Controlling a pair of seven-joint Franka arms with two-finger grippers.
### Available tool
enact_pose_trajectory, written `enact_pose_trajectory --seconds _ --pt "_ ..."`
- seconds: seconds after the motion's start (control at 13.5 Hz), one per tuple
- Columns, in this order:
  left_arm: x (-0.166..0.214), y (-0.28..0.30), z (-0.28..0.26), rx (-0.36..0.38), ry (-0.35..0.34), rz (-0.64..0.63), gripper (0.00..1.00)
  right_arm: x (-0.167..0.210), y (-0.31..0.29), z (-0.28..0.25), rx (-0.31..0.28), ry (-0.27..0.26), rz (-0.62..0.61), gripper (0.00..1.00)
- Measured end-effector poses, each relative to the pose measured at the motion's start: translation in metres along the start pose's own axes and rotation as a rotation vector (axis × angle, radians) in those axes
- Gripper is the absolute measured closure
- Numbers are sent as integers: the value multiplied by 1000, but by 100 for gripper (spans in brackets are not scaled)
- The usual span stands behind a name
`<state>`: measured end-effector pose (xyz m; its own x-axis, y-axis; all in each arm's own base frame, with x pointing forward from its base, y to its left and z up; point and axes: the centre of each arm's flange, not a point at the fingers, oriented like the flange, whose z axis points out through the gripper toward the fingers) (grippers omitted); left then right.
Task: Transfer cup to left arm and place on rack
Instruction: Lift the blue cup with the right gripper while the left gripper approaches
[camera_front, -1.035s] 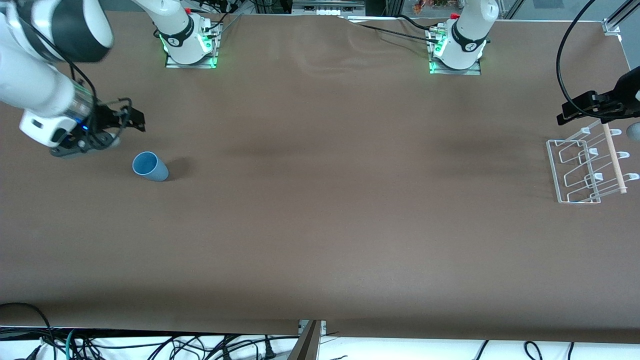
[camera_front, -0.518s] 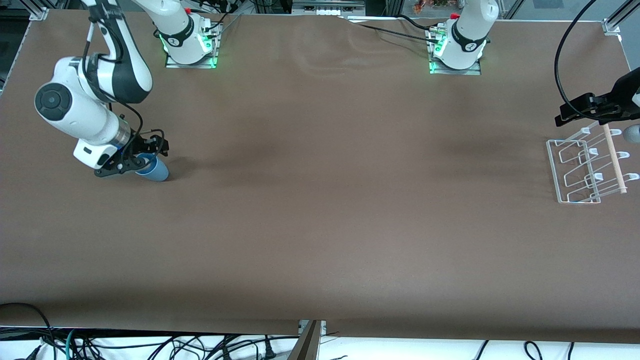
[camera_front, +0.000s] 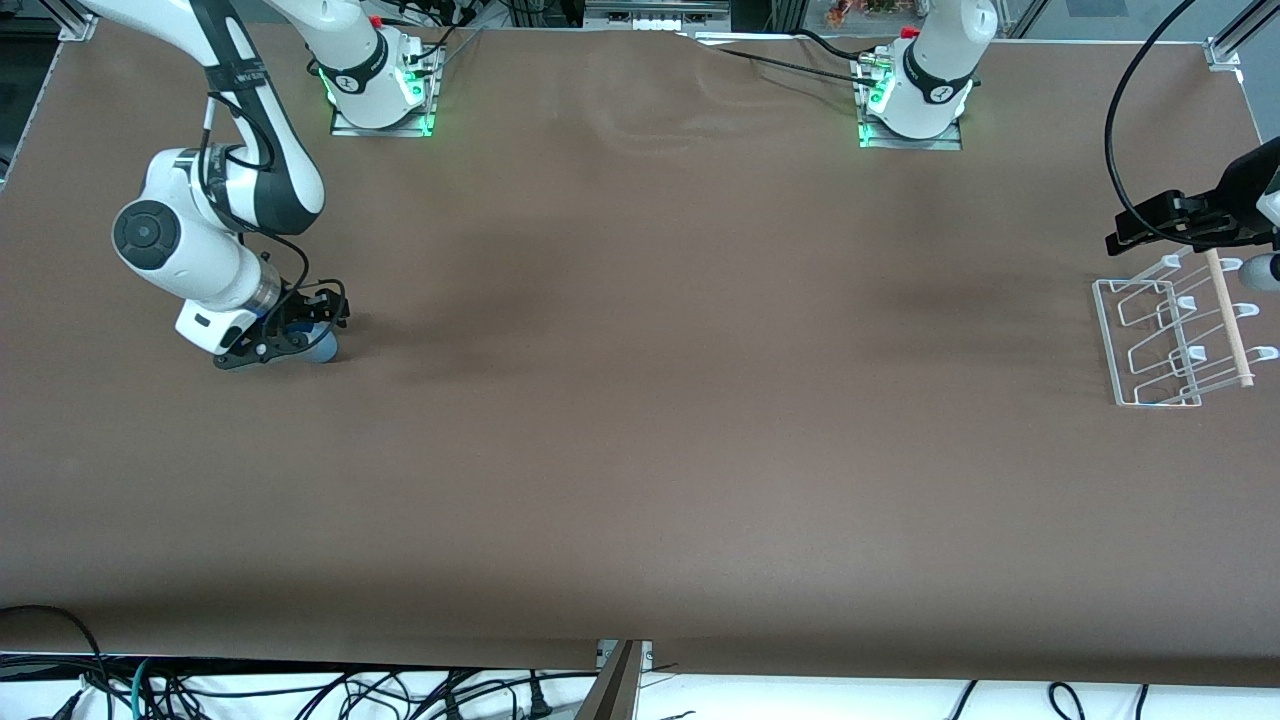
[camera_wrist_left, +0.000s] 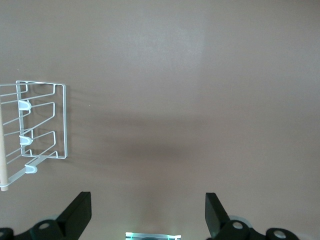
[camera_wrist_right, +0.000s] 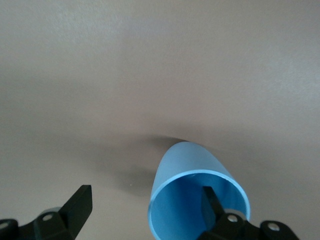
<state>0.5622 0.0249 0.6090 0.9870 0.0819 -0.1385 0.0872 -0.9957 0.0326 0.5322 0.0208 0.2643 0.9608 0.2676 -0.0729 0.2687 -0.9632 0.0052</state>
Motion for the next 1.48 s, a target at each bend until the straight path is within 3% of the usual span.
enact_pose_trajectory --seconds 0.3,0.52,0.74,0.96,1.04,1.18,1.48 --pt "2 11 11 -42 -35 16 0 -5 2 19 1 -19 4 6" --pt "6 15 23 -86 -62 70 0 -5 3 26 1 -26 5 19" --pt "8 13 43 -140 -93 257 0 -6 3 33 2 -37 5 59" --pt "16 15 72 -186 -119 428 0 -6 4 36 2 -40 6 90" --pt "19 16 80 -193 -114 488 0 -5 5 34 1 -34 6 95" --pt "24 17 88 -208 -97 599 0 -1 5 27 2 -37 6 95" --pt "29 34 91 -240 -35 795 0 25 -20 -21 47 -162 79 95"
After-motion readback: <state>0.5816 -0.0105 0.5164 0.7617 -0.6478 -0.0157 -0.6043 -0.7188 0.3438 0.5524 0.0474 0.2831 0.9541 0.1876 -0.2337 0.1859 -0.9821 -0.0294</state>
